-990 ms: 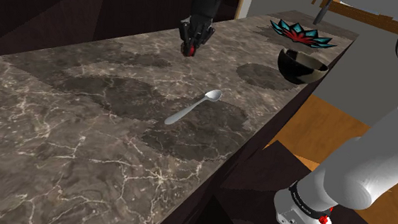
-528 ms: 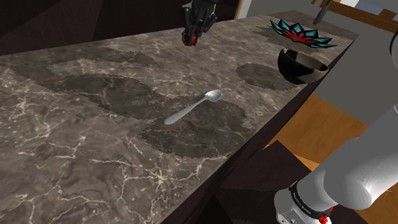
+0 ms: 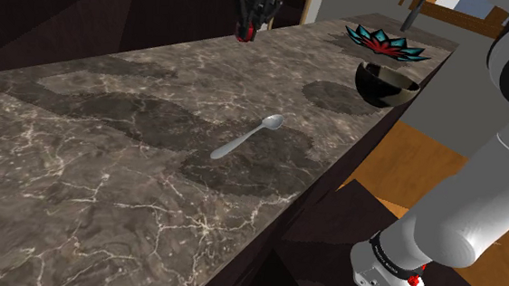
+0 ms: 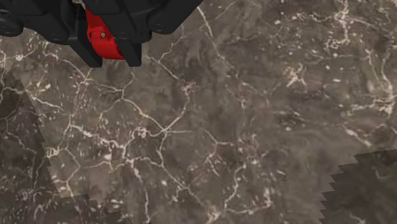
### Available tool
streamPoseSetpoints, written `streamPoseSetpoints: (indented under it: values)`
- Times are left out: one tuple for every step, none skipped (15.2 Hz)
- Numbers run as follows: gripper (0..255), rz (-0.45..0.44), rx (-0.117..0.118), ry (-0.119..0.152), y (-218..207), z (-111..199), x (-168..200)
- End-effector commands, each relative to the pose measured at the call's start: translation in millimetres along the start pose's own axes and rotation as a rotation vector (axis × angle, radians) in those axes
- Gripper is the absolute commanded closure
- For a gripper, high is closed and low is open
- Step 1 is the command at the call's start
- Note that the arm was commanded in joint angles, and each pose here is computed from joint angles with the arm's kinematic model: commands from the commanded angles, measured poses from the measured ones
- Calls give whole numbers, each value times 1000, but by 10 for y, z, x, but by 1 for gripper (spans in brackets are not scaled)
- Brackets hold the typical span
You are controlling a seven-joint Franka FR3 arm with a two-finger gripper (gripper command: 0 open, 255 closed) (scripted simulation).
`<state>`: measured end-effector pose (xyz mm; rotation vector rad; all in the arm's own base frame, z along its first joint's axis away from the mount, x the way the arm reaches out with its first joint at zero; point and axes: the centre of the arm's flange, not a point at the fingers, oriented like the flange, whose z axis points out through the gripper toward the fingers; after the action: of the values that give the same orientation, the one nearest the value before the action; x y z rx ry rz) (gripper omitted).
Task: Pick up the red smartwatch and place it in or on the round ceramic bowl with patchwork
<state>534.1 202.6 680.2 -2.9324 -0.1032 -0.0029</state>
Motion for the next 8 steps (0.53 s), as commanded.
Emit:
streamPoseSetpoints:
  values:
    - [255,0,0,0,-21,-112,-4]
    - [255,0,0,0,-32,-164,-4]
    - [255,0,0,0,-42,-216,-3]
    - [255,0,0,0,-53,-267,-3]
    - [255,0,0,0,-64,-319,-2]
    - [255,0,0,0,-75,-371,-2]
    - [255,0,0,0,-86,-422,-1]
    - [255,0,0,0,-97,-474,-1]
